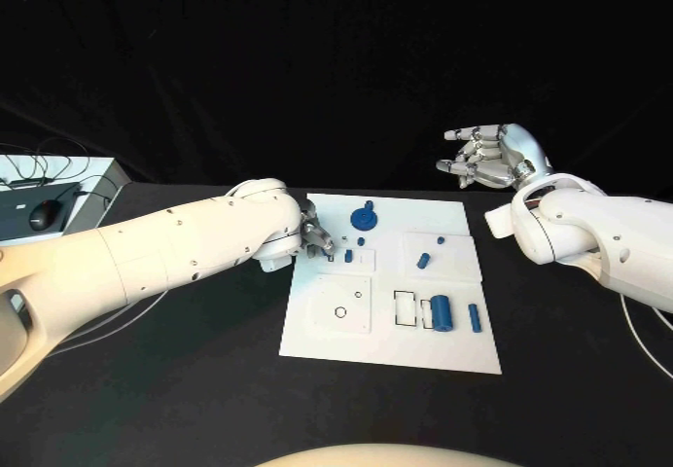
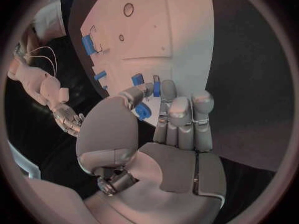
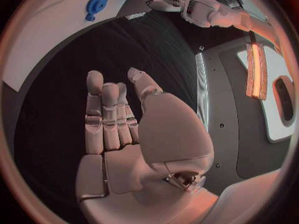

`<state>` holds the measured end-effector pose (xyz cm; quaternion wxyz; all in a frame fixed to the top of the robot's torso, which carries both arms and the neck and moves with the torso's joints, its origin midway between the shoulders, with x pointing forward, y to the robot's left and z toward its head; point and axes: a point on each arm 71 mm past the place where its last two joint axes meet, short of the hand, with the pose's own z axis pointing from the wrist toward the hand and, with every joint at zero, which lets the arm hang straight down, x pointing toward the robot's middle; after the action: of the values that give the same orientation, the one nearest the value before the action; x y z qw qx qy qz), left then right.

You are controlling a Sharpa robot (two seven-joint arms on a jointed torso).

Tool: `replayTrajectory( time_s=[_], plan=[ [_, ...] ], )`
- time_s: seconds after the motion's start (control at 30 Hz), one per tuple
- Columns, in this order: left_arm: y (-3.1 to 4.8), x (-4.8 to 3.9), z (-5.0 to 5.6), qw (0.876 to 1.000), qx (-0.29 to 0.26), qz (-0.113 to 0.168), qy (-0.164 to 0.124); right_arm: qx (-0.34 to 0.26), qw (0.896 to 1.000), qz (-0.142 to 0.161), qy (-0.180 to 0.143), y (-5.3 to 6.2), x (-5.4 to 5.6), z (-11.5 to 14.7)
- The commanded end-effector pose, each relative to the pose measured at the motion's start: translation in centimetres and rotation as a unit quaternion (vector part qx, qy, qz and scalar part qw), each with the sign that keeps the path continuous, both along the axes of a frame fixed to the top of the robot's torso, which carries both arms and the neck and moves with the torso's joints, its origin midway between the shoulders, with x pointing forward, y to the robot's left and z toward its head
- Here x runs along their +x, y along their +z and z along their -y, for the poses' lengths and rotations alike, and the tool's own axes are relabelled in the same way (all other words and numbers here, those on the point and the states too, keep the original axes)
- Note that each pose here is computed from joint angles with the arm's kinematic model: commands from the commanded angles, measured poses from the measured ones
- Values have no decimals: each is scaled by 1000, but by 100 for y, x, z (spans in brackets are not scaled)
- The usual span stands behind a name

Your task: Assemble the parts on the task board

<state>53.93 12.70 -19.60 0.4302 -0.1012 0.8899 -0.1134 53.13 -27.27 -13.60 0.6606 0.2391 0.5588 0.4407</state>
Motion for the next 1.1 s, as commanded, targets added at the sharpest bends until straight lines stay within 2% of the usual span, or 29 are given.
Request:
replayTrajectory(
  time_s=[0.03,0.37,1.1],
  plan=[
    [-17,-8,18,1000,3,4,-9,0,1000,2,12,7,-2,-19],
    [-62,-44,52,1000,0,0,-16,0,1000,-1,14,4,-2,-25],
    [-82,-85,64,1000,2,-11,-26,0,1000,-3,15,0,1,-21]
  ],
)
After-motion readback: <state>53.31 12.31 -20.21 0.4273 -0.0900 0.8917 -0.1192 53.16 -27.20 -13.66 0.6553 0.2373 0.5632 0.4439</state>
